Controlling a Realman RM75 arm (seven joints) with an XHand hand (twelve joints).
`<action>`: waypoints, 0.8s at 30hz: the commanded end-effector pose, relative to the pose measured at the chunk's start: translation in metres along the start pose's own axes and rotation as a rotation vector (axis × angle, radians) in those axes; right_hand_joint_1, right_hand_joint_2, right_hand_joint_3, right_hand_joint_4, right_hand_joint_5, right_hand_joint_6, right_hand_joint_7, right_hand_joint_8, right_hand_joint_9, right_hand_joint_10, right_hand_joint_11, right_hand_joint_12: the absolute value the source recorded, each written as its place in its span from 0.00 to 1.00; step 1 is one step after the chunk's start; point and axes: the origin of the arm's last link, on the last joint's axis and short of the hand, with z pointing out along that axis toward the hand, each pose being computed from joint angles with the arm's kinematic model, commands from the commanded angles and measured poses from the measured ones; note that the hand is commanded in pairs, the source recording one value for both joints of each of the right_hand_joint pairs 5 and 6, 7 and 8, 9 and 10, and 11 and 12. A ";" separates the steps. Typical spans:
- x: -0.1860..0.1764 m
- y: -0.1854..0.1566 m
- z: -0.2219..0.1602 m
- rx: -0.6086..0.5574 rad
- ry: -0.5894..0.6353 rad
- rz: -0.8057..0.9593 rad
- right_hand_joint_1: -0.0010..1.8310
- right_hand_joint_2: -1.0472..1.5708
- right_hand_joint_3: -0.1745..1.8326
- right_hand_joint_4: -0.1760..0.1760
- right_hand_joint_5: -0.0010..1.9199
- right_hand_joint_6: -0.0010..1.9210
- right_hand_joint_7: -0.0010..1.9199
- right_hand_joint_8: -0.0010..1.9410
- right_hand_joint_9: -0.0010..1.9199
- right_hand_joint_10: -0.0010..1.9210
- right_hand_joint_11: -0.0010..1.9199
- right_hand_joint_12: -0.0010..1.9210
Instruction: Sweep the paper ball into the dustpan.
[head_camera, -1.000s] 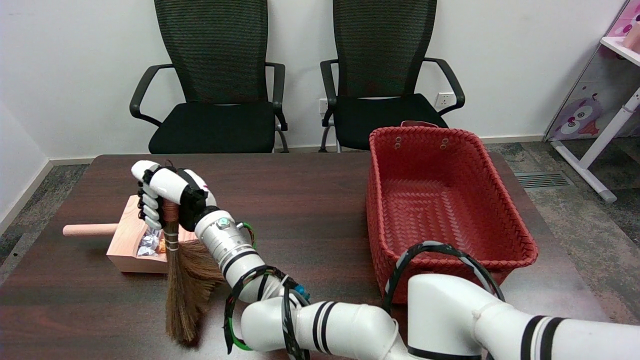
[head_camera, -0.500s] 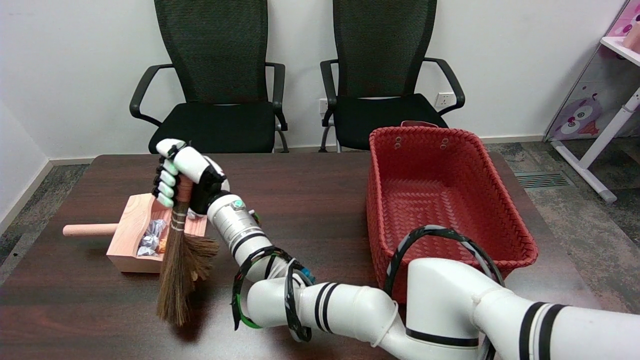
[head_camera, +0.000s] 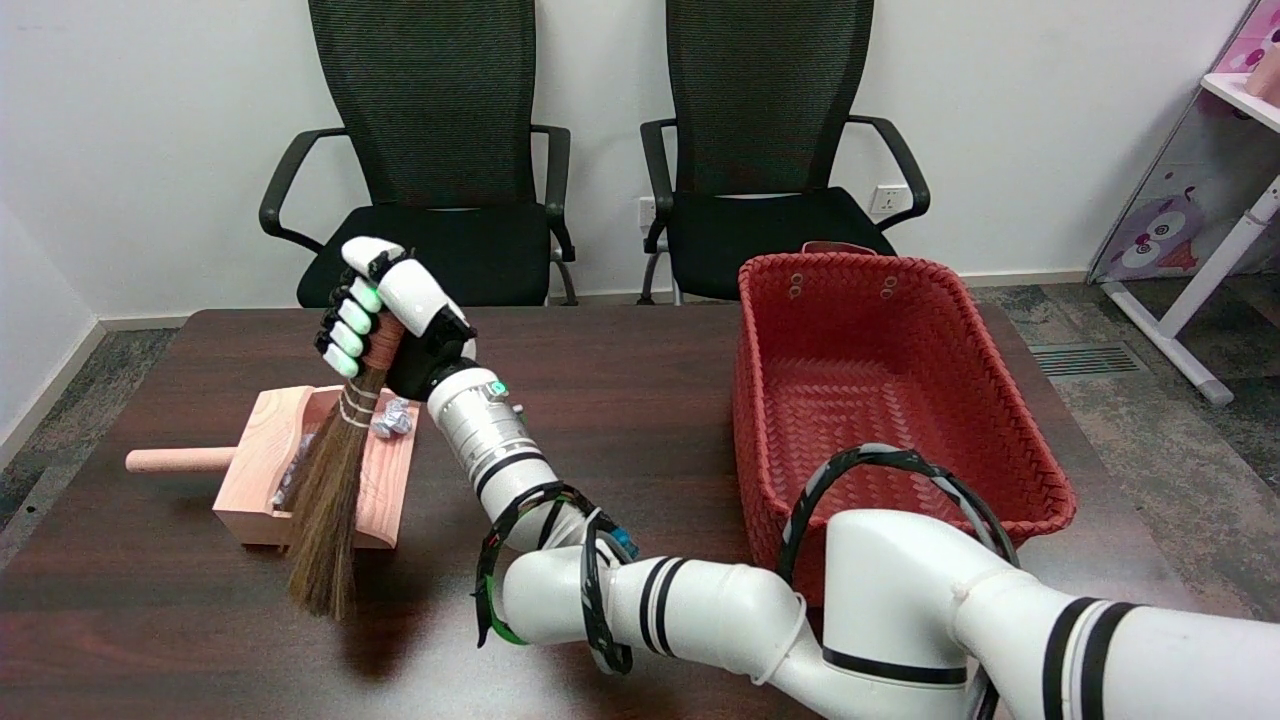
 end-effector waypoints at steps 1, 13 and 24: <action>0.001 -0.021 -0.013 0.121 -0.064 0.127 0.40 0.81 0.65 0.51 1.00 1.00 1.00 0.99 1.00 1.00 0.96 0.96; -0.006 -0.058 -0.047 0.249 -0.244 -0.094 0.36 0.92 0.61 0.53 1.00 1.00 1.00 0.99 1.00 1.00 1.00 1.00; -0.005 -0.126 -0.087 0.409 -0.208 -0.339 0.38 1.00 0.74 0.62 1.00 1.00 1.00 0.99 1.00 1.00 1.00 1.00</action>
